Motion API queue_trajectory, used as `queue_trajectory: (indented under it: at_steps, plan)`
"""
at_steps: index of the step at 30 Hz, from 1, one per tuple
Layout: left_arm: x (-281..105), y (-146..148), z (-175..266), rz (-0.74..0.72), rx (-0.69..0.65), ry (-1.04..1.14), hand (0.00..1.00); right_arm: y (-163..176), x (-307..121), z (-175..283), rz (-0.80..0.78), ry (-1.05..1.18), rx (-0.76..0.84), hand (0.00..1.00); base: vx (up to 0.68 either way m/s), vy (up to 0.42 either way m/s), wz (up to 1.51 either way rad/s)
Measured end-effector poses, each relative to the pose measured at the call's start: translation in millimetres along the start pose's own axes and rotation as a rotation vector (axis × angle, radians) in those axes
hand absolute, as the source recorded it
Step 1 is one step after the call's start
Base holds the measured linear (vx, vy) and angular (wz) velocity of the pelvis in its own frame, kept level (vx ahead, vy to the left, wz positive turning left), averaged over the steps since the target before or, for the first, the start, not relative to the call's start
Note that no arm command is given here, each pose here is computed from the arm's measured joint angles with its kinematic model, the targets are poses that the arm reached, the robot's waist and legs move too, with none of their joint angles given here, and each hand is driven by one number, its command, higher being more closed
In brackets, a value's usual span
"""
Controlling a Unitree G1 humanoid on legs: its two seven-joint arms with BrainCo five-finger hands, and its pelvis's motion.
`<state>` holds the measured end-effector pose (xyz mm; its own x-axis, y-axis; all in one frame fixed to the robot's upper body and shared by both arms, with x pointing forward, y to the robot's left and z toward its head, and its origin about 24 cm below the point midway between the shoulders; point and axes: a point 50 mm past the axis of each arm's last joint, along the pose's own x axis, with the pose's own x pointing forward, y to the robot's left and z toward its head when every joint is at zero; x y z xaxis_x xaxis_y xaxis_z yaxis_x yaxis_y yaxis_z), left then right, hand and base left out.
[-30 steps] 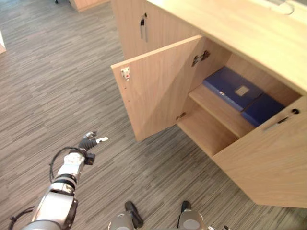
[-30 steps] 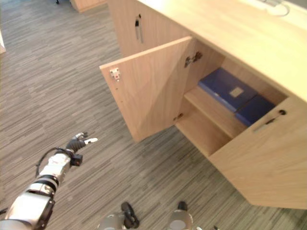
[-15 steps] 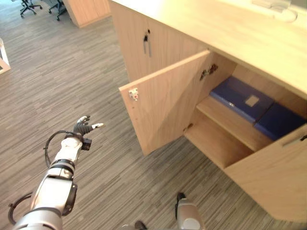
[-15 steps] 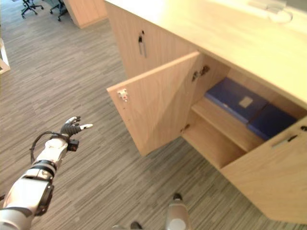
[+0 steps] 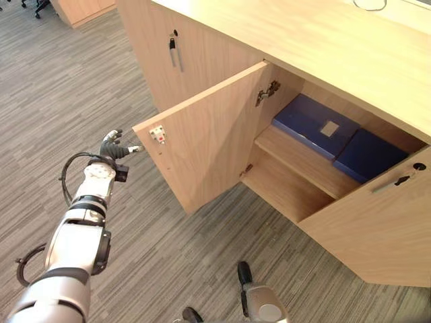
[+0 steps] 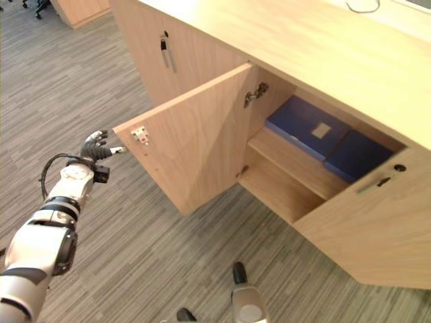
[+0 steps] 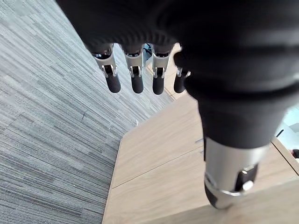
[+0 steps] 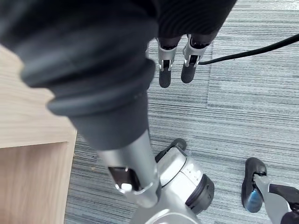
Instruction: Walk over to the cabinet, pick up the folder, carry it to the office cabinet, place the folder inside the office cabinet, then close the office cabinet door
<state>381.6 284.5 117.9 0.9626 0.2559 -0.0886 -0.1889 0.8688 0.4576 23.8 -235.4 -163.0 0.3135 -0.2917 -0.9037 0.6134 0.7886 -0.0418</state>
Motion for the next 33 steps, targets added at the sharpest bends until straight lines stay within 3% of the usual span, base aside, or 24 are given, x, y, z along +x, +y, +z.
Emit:
queue_trajectory:
  at_steps: [6,10,12,16,18,19,21,24,33]
  plan:
    - [4,-15,28,0.006,0.178,-0.099,0.0,3,-1,-4,0.007,0.009,0.001,0.0,-0.07,0.013,0.02]
    - [-9,-47,63,-0.022,0.463,-0.339,0.0,5,-1,-5,0.007,0.009,0.001,0.0,-0.06,-0.014,0.18]
    - [-28,-70,62,-0.089,0.509,-0.451,0.0,4,-1,-6,-0.007,0.013,0.005,0.0,-0.01,0.021,0.15]
    - [-95,-152,64,-0.415,0.321,-0.669,0.0,-7,-2,-16,-0.068,0.063,0.065,0.0,0.03,0.066,0.32]
    - [-138,-208,63,-0.678,0.19,-0.721,0.0,-15,-5,-28,-0.109,0.132,0.095,0.0,0.04,0.1,0.12]
    - [-148,-219,64,-0.735,0.162,-0.726,0.0,-15,-6,-31,-0.111,0.151,0.094,0.0,0.03,0.099,0.03]
    - [-187,-256,65,-0.99,0.102,-0.751,0.0,-10,-7,-40,-0.094,0.208,0.052,0.0,0.02,0.076,0.01]
    - [-226,-282,51,-1.214,0.017,-0.702,0.0,-3,-6,-43,-0.056,0.24,-0.007,0.0,0.01,0.044,-0.09]
    - [-247,-296,19,-1.391,-0.037,-0.536,0.0,5,-5,-41,0.073,0.264,-0.254,0.0,-0.04,-0.066,-0.02]
